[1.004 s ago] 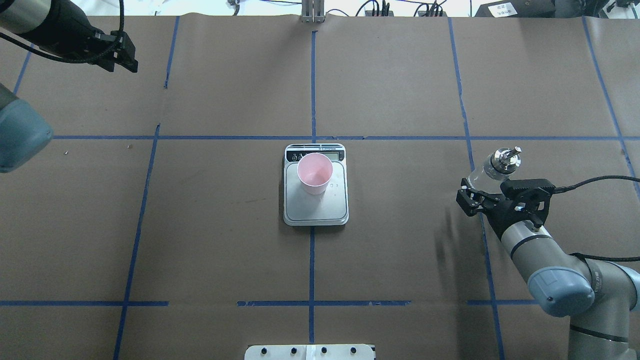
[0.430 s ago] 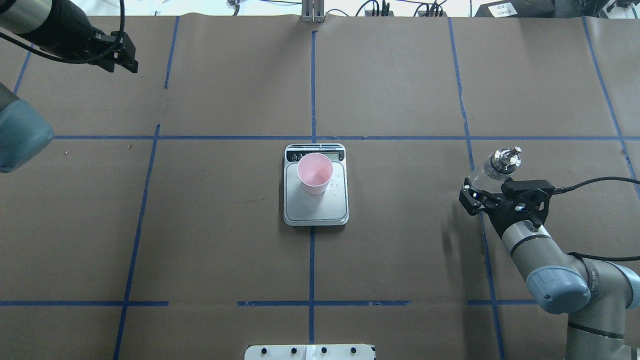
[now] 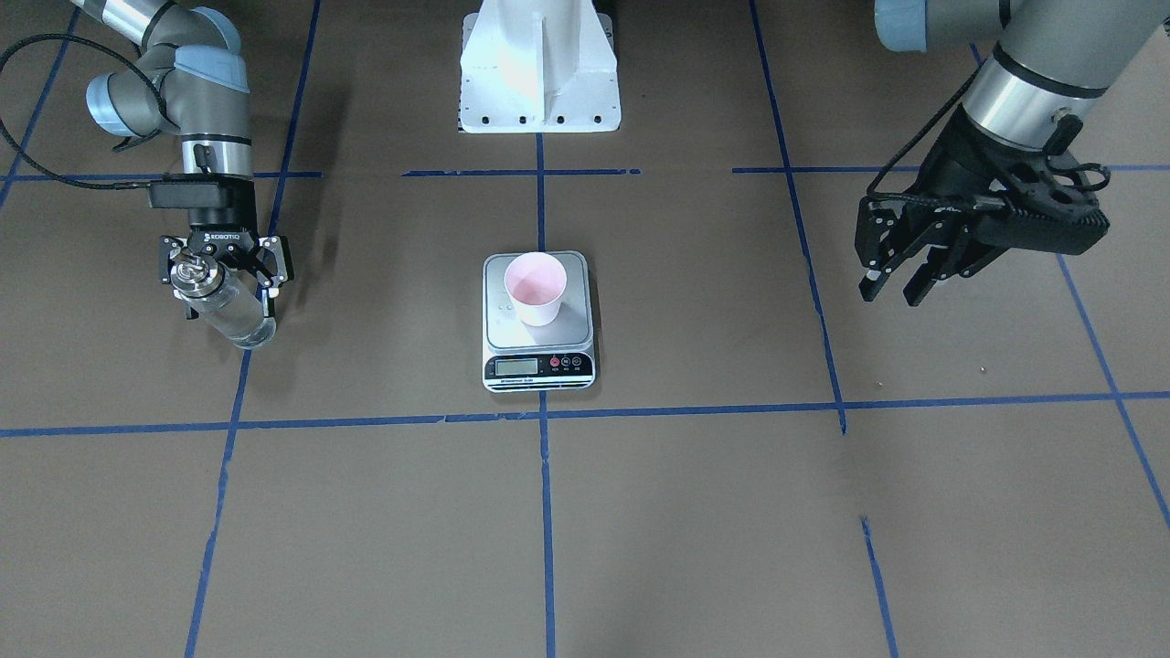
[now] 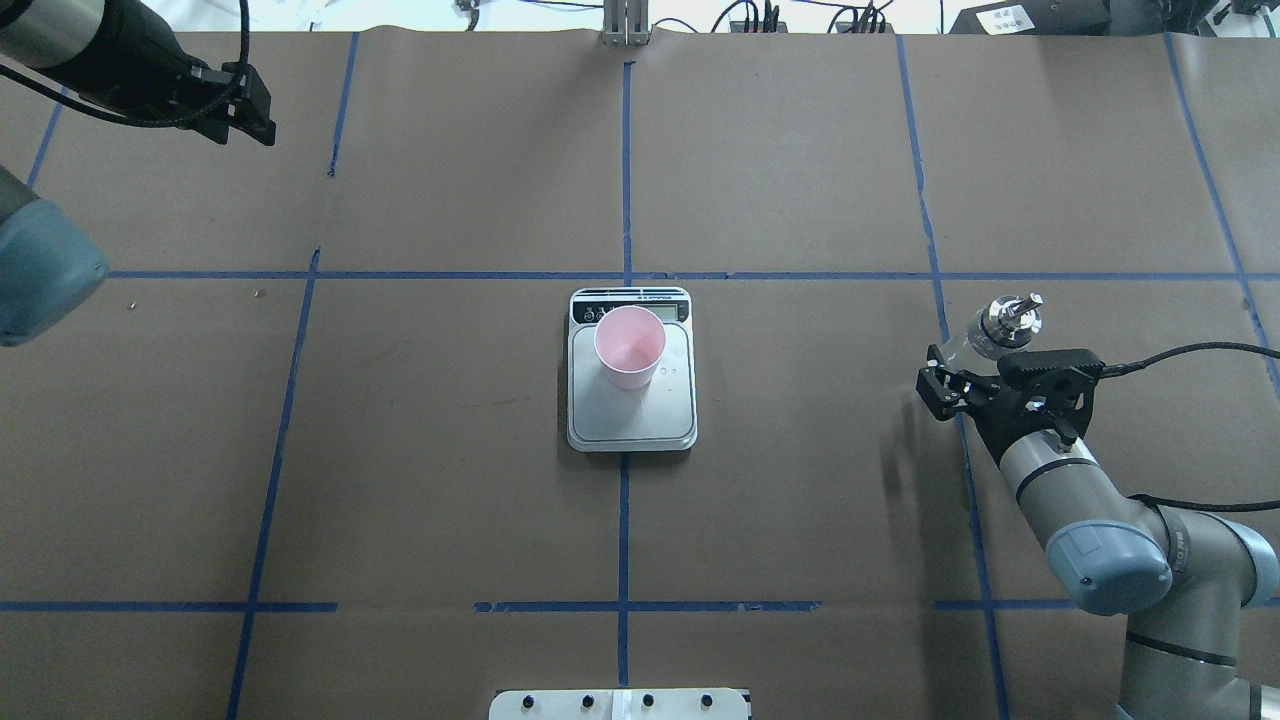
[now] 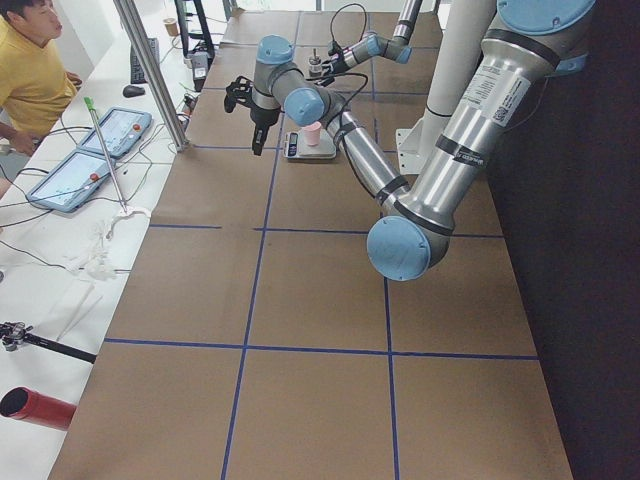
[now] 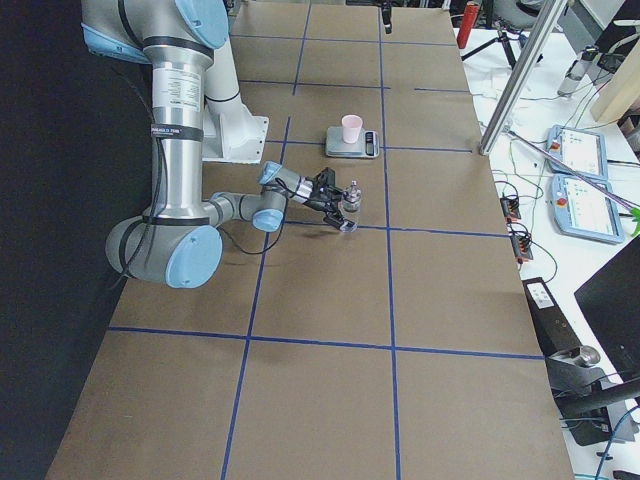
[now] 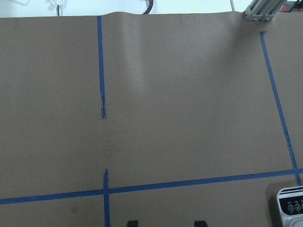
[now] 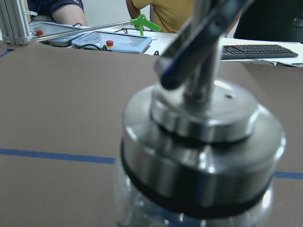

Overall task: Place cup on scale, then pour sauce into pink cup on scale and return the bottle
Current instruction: 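Grasp the glass bottle's neck with the right gripper and lift it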

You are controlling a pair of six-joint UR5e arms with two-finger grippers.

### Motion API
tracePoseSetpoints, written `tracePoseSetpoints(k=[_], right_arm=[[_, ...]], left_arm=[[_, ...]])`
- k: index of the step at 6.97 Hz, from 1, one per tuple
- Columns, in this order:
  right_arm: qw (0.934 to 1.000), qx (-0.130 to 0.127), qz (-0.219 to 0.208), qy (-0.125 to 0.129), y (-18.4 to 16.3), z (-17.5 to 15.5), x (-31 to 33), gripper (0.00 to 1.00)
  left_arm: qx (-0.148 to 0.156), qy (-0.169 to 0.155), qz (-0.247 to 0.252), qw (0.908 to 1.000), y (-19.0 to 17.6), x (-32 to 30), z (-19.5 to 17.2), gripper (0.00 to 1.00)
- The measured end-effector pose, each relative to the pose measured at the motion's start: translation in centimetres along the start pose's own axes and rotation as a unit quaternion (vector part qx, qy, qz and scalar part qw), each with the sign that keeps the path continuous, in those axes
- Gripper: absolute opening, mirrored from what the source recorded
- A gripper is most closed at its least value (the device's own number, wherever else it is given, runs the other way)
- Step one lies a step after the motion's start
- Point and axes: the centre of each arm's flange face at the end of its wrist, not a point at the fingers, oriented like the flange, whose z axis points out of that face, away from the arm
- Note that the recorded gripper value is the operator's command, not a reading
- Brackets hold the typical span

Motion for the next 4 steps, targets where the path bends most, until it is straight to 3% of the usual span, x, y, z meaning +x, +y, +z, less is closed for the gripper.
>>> tracePoseSetpoints(k=[1, 2, 3, 4], right_arm=[[1.0000, 0.002, 0.002, -0.001, -0.21, 0.08, -0.33, 0.97], [1.0000, 0.003, 0.003, -0.002, -0.33, 0.16, -0.50, 0.89], [1.0000, 0.003, 0.003, -0.001, -0.30, 0.28, -0.46, 0.50], [1.0000, 0.003, 0.002, 0.000, -0.18, 0.43, -0.35, 0.04]], left_arm=[[0.000, -0.001, 0.000, 1.0000, 0.00, -0.01, 0.07, 0.50], [0.001, -0.003, 0.000, 1.0000, -0.03, -0.04, 0.10, 0.50], [0.004, -0.006, 0.000, 1.0000, -0.08, -0.09, 0.11, 0.50], [0.005, -0.007, -0.001, 1.0000, -0.09, -0.12, 0.08, 0.50]])
